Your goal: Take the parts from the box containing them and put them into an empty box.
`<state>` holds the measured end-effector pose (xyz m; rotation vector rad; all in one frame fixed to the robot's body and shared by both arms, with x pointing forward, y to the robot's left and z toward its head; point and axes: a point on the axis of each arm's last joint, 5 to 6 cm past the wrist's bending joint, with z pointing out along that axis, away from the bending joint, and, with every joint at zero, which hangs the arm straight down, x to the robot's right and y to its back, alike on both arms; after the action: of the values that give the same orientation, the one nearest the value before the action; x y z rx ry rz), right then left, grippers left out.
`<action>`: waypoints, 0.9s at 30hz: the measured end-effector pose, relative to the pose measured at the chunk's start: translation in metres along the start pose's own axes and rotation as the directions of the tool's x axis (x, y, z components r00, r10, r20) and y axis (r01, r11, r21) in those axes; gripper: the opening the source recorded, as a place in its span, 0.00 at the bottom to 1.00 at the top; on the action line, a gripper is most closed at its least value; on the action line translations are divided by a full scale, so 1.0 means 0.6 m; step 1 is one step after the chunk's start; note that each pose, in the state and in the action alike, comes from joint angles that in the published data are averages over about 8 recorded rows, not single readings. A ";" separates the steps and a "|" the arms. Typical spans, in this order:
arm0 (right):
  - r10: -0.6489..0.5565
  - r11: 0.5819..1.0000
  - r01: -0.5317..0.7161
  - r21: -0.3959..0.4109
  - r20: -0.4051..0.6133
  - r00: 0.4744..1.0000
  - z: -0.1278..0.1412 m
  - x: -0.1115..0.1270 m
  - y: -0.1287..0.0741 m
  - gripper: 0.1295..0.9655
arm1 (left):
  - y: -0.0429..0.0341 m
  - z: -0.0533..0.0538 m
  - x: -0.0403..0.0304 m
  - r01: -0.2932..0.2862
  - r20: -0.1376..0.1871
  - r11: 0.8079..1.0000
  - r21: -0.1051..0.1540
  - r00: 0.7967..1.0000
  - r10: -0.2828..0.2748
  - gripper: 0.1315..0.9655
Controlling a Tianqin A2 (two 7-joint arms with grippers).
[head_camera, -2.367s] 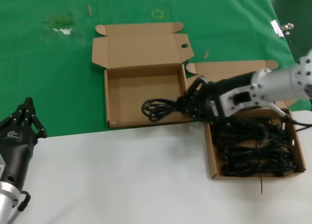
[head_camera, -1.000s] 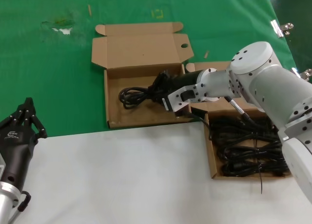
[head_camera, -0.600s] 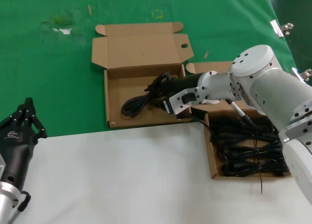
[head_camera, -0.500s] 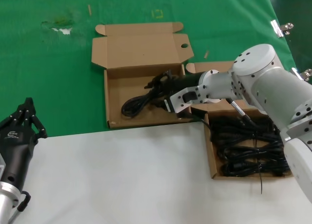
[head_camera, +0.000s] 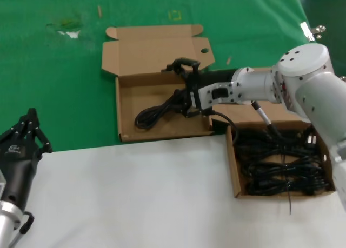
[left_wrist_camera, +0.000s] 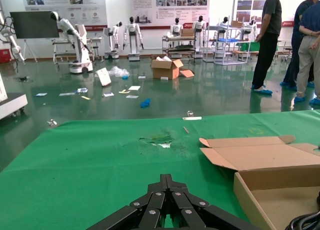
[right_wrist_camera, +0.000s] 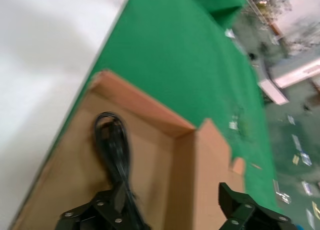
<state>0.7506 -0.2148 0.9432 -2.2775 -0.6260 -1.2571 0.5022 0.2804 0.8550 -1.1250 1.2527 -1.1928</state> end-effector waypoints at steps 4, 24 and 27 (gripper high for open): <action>0.069 0.998 -0.068 0.008 -0.059 0.996 -0.017 0.003 0.007 0.62 | 0.000 0.000 0.000 0.000 0.000 1.000 0.000 1.000 0.000 0.01; 0.327 0.938 -0.345 -0.024 -0.267 0.907 -0.188 -0.054 0.036 0.94 | 0.000 0.000 0.000 0.000 0.000 1.000 0.000 1.000 0.000 0.01; 0.349 0.928 -0.371 -0.023 -0.290 0.891 -0.210 -0.069 0.036 0.96 | 0.000 0.000 0.000 0.000 0.000 1.000 0.000 1.000 0.000 0.01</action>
<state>0.6611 -0.3130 0.9636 -2.0904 -0.0463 -1.3941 0.5022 0.2804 0.8550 -1.1250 1.2527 -1.1928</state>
